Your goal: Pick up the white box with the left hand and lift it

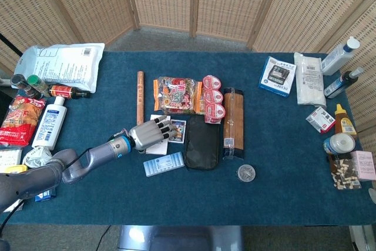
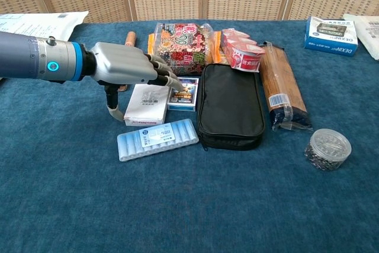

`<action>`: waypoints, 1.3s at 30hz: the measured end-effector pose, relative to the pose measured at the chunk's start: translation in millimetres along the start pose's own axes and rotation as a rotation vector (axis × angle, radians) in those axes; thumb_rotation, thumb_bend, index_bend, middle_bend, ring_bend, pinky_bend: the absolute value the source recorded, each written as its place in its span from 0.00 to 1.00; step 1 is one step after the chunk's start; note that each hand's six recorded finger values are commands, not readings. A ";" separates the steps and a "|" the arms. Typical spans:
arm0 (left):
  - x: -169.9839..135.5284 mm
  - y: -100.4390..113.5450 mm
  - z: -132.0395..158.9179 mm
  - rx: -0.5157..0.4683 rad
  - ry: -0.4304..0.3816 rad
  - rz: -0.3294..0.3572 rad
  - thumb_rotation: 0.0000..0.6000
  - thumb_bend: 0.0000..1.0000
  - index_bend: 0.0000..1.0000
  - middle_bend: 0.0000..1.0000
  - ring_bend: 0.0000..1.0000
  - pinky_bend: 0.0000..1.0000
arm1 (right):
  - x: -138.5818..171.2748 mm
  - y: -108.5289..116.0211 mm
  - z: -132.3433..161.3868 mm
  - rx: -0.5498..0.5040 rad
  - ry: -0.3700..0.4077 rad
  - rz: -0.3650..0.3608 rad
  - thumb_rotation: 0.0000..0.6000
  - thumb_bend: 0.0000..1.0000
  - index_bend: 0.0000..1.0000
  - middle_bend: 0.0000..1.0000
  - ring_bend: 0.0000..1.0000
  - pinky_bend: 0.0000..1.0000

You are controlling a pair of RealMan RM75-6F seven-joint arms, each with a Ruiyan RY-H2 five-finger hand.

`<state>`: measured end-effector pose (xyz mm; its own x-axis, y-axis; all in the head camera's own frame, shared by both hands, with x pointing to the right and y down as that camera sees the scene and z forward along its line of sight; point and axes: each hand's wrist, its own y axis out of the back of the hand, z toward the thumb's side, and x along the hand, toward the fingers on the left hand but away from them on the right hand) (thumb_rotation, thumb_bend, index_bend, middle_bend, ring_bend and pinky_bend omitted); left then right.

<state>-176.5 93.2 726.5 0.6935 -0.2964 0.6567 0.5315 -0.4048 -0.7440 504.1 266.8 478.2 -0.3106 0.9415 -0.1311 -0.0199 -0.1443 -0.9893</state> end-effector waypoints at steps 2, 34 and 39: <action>-2.9 -1.4 -1.7 -0.010 0.005 -0.002 1.00 0.00 0.00 0.34 0.00 0.00 | -0.8 -0.8 0.9 -0.001 0.004 0.001 0.98 0.04 0.00 0.00 0.00 0.00; -19.8 -22.0 -13.7 -0.121 0.082 -0.021 1.00 0.00 0.22 0.68 0.30 0.00 | 2.9 2.9 4.0 -0.019 0.010 -0.012 0.99 0.04 0.00 0.00 0.00 0.00; -25.1 -15.9 -19.2 -0.160 0.103 0.015 1.00 0.00 0.29 0.74 0.34 0.00 | 1.8 1.0 4.6 -0.026 0.016 -0.009 0.99 0.04 0.00 0.00 0.00 0.00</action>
<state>-211.7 90.5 724.2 0.6431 -0.3868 0.6609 0.4314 -0.5300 -0.7301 499.1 267.0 477.2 -0.2954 0.9475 -0.1225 0.0018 -0.1277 -0.9918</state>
